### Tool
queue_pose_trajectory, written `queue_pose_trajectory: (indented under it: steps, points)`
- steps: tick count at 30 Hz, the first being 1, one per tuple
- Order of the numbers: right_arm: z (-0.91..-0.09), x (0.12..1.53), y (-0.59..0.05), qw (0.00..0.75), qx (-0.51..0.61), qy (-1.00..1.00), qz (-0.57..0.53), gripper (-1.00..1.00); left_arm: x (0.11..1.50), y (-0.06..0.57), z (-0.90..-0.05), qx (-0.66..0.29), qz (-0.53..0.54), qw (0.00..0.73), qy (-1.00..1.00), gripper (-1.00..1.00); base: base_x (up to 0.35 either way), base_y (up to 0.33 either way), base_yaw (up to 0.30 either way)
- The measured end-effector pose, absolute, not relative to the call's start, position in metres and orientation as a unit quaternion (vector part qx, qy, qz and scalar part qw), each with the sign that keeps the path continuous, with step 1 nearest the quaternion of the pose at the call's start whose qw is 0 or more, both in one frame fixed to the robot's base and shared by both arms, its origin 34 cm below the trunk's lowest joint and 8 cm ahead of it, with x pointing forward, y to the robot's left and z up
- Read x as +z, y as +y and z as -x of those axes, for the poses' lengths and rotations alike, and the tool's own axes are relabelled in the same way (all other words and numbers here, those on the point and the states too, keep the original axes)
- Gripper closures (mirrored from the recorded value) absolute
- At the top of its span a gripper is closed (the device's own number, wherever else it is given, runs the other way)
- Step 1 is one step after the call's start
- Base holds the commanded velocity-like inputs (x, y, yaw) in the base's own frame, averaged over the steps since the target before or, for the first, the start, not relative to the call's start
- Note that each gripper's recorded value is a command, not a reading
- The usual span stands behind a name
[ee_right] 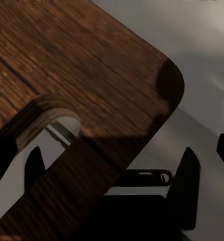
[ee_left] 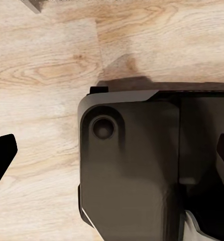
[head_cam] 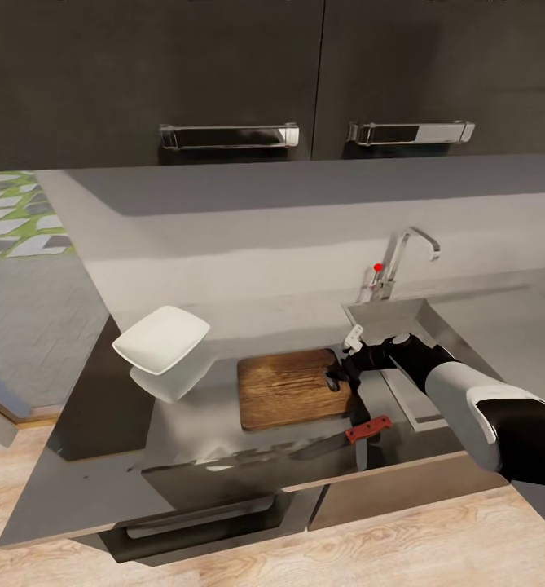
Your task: In the kitchen, take the Vidalia onion out of the sink, dice it on the chopping board with the paring knife, put the diced onion into the bowl on the countertop, then place both the paring knife and the chopping board into the sink.
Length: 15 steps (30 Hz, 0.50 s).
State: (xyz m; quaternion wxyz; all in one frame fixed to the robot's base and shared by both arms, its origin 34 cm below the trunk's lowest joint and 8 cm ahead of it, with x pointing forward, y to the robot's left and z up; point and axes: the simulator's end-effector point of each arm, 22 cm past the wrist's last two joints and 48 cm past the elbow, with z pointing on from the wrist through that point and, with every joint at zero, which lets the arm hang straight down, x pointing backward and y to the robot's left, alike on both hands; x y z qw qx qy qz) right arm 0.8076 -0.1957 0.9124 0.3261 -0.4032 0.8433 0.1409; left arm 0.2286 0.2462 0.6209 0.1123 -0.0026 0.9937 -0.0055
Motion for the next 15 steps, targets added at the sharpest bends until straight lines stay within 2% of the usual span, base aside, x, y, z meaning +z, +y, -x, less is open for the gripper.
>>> queue_pose_trajectory:
  steps: [15]
  points:
    - [-0.809, 0.928, -0.195, 0.336, 0.138, 0.839, 0.406, -1.0, 0.624, 0.246, -0.237, -0.005, 0.002, 0.123, 0.992, -1.0, 0.0, 0.0, 0.0]
